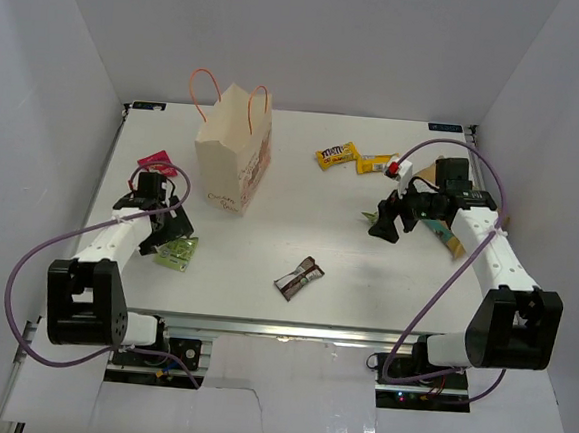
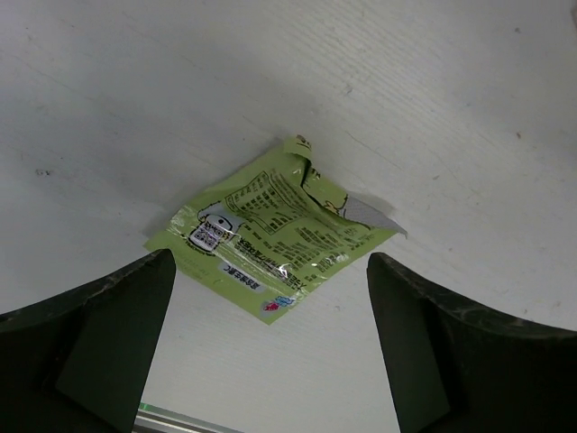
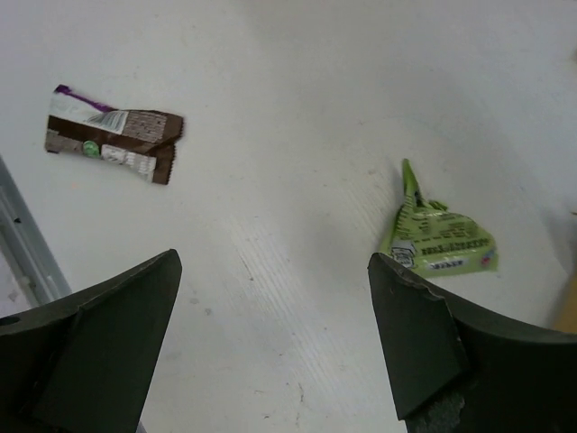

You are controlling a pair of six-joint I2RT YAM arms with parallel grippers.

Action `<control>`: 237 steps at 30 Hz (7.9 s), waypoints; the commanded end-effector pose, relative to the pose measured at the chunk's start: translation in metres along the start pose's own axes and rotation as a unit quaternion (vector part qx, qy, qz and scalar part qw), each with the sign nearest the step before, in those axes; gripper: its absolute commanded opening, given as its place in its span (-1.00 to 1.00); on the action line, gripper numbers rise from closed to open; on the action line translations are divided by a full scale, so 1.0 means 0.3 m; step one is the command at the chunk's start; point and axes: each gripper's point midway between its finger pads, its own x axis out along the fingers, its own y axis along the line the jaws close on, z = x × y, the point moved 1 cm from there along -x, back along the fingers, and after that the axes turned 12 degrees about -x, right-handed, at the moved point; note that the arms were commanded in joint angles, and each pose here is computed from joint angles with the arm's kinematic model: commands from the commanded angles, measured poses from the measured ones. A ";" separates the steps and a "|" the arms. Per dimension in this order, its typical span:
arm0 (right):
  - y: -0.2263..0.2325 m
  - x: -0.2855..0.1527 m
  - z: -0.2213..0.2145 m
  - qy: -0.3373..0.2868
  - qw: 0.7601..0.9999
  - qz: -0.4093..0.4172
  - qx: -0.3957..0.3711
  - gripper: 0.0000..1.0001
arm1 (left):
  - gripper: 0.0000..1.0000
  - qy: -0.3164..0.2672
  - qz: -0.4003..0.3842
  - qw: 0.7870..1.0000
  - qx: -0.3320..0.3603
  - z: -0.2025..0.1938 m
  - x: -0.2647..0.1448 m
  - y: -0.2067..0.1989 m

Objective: Place the snacks into the paper bag

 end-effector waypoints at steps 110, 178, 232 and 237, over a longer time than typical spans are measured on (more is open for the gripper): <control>0.075 0.034 0.052 -0.069 0.992 0.100 -0.022 0.81 | -1.00 -0.199 -0.500 0.842 0.048 0.535 -0.883 -0.926; -0.068 0.163 0.273 -0.027 0.987 0.058 -0.146 -0.62 | 0.80 -0.034 -0.390 0.920 -0.033 -0.137 -0.372 -0.341; 0.146 0.115 0.803 -0.216 0.962 0.092 -0.136 0.57 | 0.81 0.106 -0.444 0.866 0.202 -0.571 -0.518 -0.559; 0.005 0.084 0.324 -0.108 0.993 0.028 -0.030 0.57 | 0.78 0.089 -0.368 0.871 0.313 -0.709 -0.446 -0.693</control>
